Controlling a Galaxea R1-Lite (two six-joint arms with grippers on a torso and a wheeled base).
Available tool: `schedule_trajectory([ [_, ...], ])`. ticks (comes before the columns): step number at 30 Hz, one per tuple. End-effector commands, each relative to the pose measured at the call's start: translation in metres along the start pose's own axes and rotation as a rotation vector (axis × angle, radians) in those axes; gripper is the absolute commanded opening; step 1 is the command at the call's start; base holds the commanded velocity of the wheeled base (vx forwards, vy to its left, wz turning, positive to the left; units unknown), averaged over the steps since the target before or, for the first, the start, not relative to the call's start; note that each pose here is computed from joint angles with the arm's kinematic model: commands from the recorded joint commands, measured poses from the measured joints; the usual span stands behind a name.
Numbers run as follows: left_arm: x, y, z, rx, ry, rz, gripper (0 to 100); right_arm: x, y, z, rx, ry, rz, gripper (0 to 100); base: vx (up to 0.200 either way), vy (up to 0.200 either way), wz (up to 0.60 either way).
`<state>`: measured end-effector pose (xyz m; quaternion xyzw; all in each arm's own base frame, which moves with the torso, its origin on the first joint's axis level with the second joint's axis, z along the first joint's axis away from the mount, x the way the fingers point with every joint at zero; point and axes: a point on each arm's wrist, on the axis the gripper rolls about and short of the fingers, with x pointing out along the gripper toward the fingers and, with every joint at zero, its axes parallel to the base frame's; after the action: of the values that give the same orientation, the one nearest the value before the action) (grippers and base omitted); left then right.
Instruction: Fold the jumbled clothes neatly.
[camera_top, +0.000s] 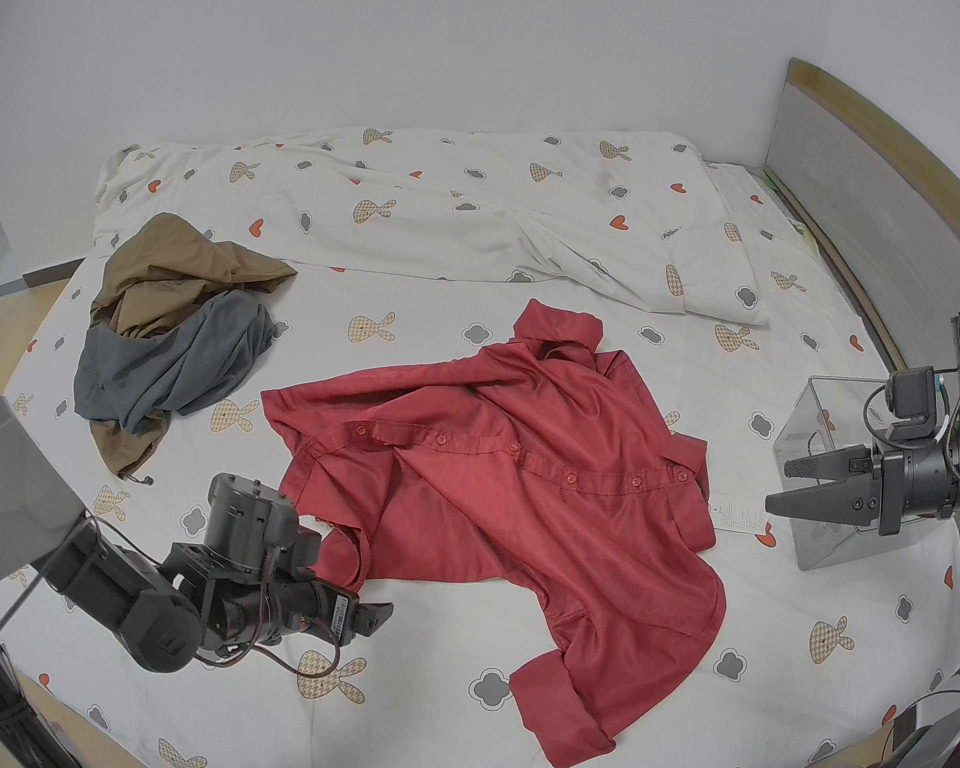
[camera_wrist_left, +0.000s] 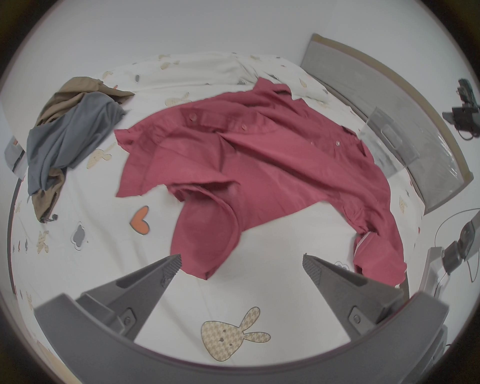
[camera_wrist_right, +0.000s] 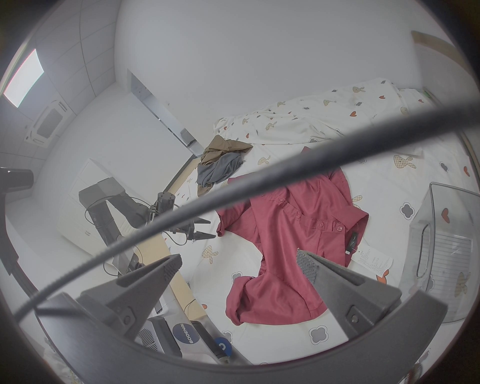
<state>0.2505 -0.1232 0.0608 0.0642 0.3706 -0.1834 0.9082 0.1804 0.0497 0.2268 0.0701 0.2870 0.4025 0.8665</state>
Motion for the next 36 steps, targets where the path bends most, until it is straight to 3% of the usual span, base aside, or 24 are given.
schedule_trajectory([
  [1,0.018,-0.005,-0.011,0.017,0.066,-0.007,100,0.001,-0.001,0.000,0.004,0.005,0.000,100,0.000,0.000,0.00],
  [11,0.041,0.007,0.006,0.023,0.039,0.046,100,0.001,-0.001,0.000,0.003,0.004,0.000,100,0.000,0.000,0.00],
  [20,0.057,0.012,0.000,0.064,0.077,0.111,100,0.001,-0.001,0.000,0.002,0.003,0.000,100,0.000,0.000,0.00],
  [21,0.059,0.012,0.000,0.063,0.058,0.112,0,0.001,-0.001,0.000,0.003,0.004,0.000,100,0.000,0.000,0.00],
  [36,0.053,0.021,0.000,0.034,0.024,0.148,0,0.001,0.000,-0.001,0.003,0.003,0.003,100,0.000,0.000,0.00],
])
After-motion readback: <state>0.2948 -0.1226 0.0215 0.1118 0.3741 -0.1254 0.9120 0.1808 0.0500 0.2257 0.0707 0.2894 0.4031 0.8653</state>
